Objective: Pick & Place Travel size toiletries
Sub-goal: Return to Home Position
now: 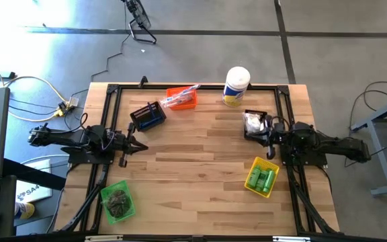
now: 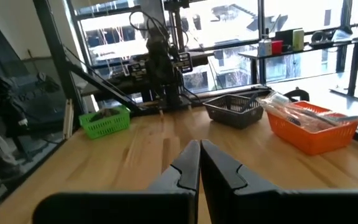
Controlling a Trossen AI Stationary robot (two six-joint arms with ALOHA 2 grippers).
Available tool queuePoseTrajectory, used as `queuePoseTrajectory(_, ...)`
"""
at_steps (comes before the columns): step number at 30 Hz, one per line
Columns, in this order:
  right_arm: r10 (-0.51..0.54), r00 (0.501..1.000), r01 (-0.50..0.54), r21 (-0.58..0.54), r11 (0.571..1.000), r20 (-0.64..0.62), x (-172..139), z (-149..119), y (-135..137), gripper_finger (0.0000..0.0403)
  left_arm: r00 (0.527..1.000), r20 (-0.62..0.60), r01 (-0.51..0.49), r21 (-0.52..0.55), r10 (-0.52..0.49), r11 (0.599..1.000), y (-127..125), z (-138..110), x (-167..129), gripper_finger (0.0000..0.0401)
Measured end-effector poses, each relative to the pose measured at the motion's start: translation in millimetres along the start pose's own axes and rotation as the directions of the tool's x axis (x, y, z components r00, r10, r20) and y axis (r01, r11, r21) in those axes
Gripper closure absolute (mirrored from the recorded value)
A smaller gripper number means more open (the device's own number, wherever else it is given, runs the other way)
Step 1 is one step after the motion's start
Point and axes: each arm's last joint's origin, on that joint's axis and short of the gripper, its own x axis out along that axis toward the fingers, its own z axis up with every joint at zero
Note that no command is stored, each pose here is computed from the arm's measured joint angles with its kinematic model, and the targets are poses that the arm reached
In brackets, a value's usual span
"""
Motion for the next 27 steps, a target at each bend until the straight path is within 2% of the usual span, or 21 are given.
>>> queuePoseTrajectory(6,-0.070,0.997,0.069,-0.027,0.997,-0.015,0.6,-2.1,-2.4,0.0398,1.000,0.000,0.000,0.000,0.000,1.000,0.0,0.0,0.0,0.0389)
queuePoseTrajectory(27,-0.073,0.997,0.072,-0.029,0.997,-0.019,0.8,-3.0,-2.6,0.0398,1.000,0.000,-0.001,0.000,0.001,1.000,0.0,0.0,0.0,0.0389)
